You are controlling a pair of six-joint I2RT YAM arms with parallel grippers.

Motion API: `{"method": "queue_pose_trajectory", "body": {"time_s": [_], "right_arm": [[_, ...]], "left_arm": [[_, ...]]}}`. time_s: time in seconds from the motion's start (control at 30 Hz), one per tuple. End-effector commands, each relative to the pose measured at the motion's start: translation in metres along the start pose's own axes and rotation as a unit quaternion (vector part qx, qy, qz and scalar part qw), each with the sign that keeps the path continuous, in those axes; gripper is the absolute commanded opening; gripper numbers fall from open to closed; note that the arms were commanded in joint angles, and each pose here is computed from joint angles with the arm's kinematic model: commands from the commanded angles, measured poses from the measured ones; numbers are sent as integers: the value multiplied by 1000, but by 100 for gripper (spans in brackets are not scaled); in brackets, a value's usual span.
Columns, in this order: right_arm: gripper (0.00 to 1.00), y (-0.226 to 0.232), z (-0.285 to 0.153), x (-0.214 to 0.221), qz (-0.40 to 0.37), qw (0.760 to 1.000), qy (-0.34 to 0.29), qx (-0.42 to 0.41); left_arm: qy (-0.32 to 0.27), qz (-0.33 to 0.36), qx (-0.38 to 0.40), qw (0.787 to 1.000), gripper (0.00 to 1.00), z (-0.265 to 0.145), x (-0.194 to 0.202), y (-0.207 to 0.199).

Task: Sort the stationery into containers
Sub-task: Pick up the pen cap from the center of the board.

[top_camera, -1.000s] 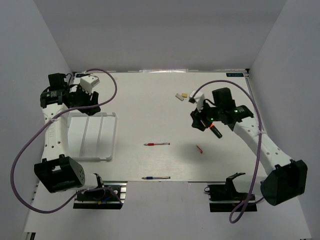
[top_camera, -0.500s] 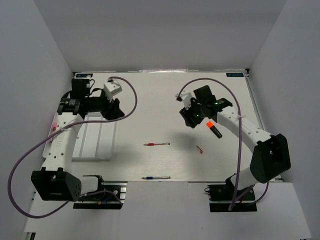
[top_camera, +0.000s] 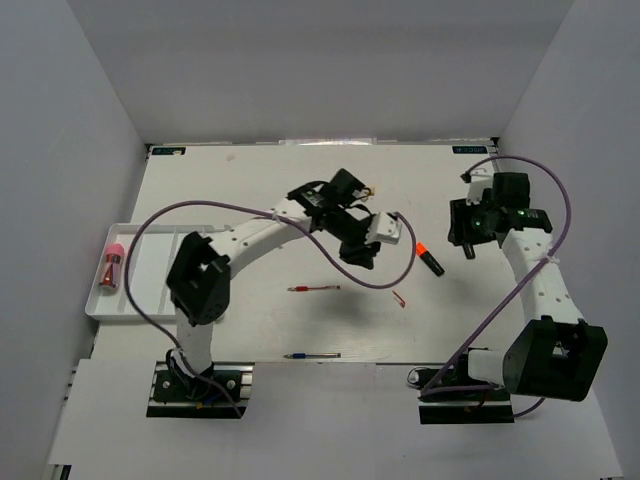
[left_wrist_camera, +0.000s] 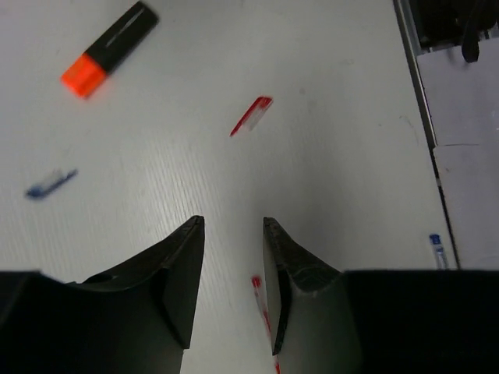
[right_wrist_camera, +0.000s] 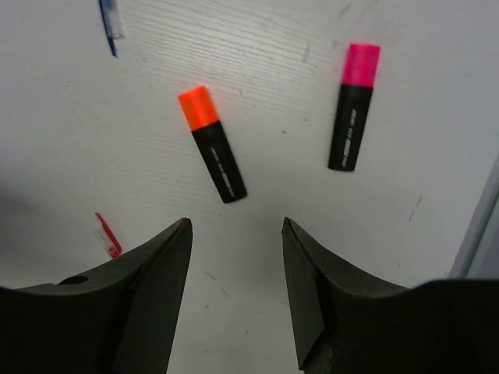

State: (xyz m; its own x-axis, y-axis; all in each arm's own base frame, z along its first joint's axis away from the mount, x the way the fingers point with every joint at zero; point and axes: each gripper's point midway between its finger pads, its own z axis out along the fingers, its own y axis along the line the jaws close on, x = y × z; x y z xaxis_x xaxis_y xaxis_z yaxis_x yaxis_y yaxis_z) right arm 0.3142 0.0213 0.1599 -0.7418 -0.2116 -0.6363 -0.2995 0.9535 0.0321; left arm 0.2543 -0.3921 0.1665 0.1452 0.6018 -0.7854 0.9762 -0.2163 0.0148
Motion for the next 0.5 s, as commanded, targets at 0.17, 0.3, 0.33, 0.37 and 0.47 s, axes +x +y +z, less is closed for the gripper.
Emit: {"method": "queue_pose_trajectory", "body": {"time_s": [0.17, 0.3, 0.33, 0.37, 0.47], "right_arm": [[57, -24, -25, 18, 115, 993, -20, 10], [57, -28, -27, 21, 136, 990, -24, -2], [57, -28, -27, 22, 139, 990, -24, -6], [57, -28, -28, 22, 140, 990, -27, -10], [57, -28, -27, 24, 142, 989, -27, -17]], "left_arm": [[-35, 173, 82, 981, 46, 77, -30, -11], [50, 203, 128, 969, 47, 109, -6, -26], [58, 210, 115, 969, 47, 107, -11, -18], [63, 208, 127, 968, 48, 116, -6, -22], [56, 224, 120, 966, 49, 122, -8, -22]]}}
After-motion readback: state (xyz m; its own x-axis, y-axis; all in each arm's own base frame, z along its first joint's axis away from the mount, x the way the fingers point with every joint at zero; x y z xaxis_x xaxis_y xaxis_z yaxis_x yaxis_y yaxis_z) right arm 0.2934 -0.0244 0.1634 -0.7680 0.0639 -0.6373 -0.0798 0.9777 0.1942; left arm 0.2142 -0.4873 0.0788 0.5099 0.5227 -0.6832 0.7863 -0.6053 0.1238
